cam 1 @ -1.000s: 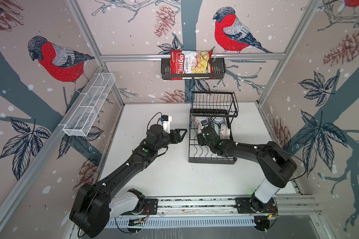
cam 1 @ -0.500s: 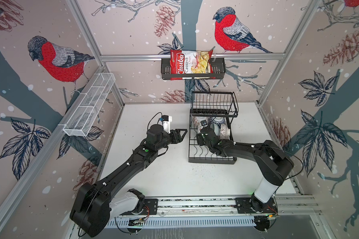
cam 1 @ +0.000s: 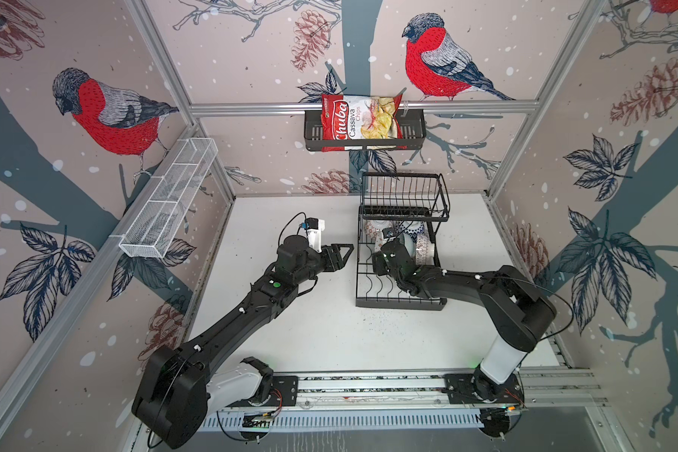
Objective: Load bowls into a dish rack
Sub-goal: Place the bowl in the dish rack, then pick up the bowl.
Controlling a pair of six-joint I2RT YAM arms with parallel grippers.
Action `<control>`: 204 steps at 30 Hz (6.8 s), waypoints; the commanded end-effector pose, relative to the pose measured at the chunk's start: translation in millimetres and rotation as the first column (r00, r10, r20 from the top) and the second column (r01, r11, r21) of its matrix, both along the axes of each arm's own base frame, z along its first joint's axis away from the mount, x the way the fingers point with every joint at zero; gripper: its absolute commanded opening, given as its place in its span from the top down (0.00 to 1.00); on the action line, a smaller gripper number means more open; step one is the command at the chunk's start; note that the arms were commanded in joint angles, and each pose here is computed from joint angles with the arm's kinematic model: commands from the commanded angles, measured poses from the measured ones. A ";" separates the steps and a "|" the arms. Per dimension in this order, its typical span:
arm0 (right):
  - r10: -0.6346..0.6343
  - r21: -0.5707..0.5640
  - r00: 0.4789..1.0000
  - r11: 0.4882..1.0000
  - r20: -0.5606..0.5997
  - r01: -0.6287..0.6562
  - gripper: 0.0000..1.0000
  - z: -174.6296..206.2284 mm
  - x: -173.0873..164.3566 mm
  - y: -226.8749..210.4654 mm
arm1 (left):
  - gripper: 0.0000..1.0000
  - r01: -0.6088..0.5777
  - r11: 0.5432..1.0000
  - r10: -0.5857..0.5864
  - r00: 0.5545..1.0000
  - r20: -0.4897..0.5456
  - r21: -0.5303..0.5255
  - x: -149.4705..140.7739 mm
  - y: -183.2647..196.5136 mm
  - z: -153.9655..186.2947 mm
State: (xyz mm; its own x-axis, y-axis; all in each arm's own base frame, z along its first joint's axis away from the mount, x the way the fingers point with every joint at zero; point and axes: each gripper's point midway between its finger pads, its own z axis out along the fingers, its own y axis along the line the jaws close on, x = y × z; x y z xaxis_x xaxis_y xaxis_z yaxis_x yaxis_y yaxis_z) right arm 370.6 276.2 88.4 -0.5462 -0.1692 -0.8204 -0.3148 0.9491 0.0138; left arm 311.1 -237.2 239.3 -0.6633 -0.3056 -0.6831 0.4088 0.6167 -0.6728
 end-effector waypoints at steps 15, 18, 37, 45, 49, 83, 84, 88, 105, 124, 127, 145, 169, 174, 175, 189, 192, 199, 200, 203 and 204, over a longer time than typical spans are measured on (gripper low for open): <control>0.004 -0.008 0.999 1.000 -0.051 -0.004 0.28 -14.6 -9.4 -0.5 | 0.36 -0.001 1.000 0.002 0.999 0.047 -0.014 2.6 -0.1 9.9; 0.005 -0.011 0.999 1.000 -0.050 -0.006 0.26 -14.8 -10.4 -0.2 | 0.36 -0.006 1.000 0.006 0.999 0.050 -0.011 2.3 1.1 10.3; -0.004 -0.010 1.000 1.000 -0.026 0.003 0.15 -3.9 -10.9 0.9 | 0.36 -0.012 1.000 0.012 0.998 0.055 -0.002 1.7 3.2 10.7; -0.002 -0.006 1.000 1.000 -0.011 0.002 0.10 3.8 -10.3 0.8 | 0.36 -0.010 1.000 0.010 0.999 0.052 0.001 2.5 2.5 8.9; -0.004 -0.008 1.000 1.000 0.000 0.004 0.09 8.3 -9.7 -0.2 | 0.36 -0.007 1.000 0.007 0.999 0.049 -0.003 1.8 2.0 9.1; 0.037 0.121 0.997 0.992 0.067 -0.045 0.01 68.5 -26.8 -6.4 | 0.31 -0.105 0.985 0.107 0.994 -0.004 0.138 5.4 24.0 -13.5; 0.040 0.123 0.997 0.991 0.066 -0.048 0.00 69.5 -29.0 -7.2 | 0.29 -0.116 0.982 0.118 0.993 -0.004 0.151 4.8 27.4 -14.3; 0.048 0.135 0.996 0.989 0.069 -0.057 0.00 75.1 -36.4 -10.4 | 0.24 -0.161 0.967 0.164 0.986 0.003 0.199 3.2 39.7 -16.6; 0.053 0.244 0.997 0.968 0.064 -0.067 0.00 104.4 -60.0 -23.1 | 0.16 -0.340 0.790 0.439 0.895 -0.083 0.510 -1.3 105.0 -63.0; 0.011 0.219 0.997 0.975 0.081 -0.028 0.01 102.2 -76.5 -56.7 | 0.23 -0.337 0.543 0.613 0.785 -0.089 0.769 -15.3 157.0 -111.1; 0.012 0.220 0.997 0.975 0.080 -0.029 0.00 101.0 -76.7 -57.1 | 0.27 -0.344 0.467 0.674 0.735 -0.076 0.814 -23.6 173.9 -115.6; 0.057 0.229 0.995 0.970 0.088 -0.076 0.00 98.4 -76.7 -50.0 | 0.59 -0.266 0.501 0.671 0.721 -0.175 0.824 -34.0 173.5 -152.7; 0.075 0.237 0.995 0.968 0.066 -0.088 0.01 91.9 -75.9 -44.1 | 0.98 -0.274 0.505 0.639 0.756 -0.142 0.818 -19.3 172.2 -148.1; 0.078 0.233 0.995 0.968 0.059 -0.090 0.01 89.1 -75.4 -42.8 | 1.00 -0.287 0.514 0.631 0.765 -0.129 0.809 -16.2 170.6 -140.9; 0.079 0.234 0.995 0.968 0.059 -0.091 0.01 88.8 -75.3 -42.5 | 1.00 -0.288 0.524 0.624 0.770 -0.131 0.802 -14.9 168.4 -138.9; 0.094 0.238 0.994 0.966 0.053 -0.104 0.01 89.6 -74.2 -37.5 | 1.00 -0.259 0.587 0.571 0.804 -0.166 0.767 -5.7 150.5 -134.2; 0.118 0.238 0.992 0.963 0.044 -0.125 0.00 88.3 -74.8 -32.1 | 1.00 -0.279 0.600 0.563 0.813 -0.148 0.750 -2.9 148.8 -125.8; 0.188 0.226 0.980 0.954 0.064 -0.198 0.00 94.3 -79.6 -10.6 | 1.00 -0.324 0.629 0.545 0.832 -0.104 0.707 1.8 145.7 -100.8; 0.204 0.228 0.976 0.950 0.070 -0.215 0.00 95.8 -81.4 -5.9 | 1.00 -0.330 0.631 0.545 0.833 -0.098 0.702 1.9 145.6 -97.7; 0.254 0.250 0.963 0.930 0.095 -0.270 0.00 102.5 -88.3 9.3 | 1.00 -0.348 0.644 0.543 0.835 -0.087 0.681 1.4 144.7 -89.5; 0.276 0.266 0.955 0.918 0.107 -0.295 0.01 107.2 -91.2 15.2 | 1.00 -0.353 0.651 0.540 0.837 -0.084 0.672 1.5 143.9 -86.2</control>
State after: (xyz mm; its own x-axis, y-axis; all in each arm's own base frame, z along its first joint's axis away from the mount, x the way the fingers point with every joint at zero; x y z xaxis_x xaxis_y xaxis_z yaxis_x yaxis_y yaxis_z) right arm 282.3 274.9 177.2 -0.4984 -0.0929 -0.8620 -0.5202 0.8274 0.2116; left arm 304.0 -89.4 136.9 -0.7741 -0.1799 -0.6069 -0.1666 0.9829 -0.0788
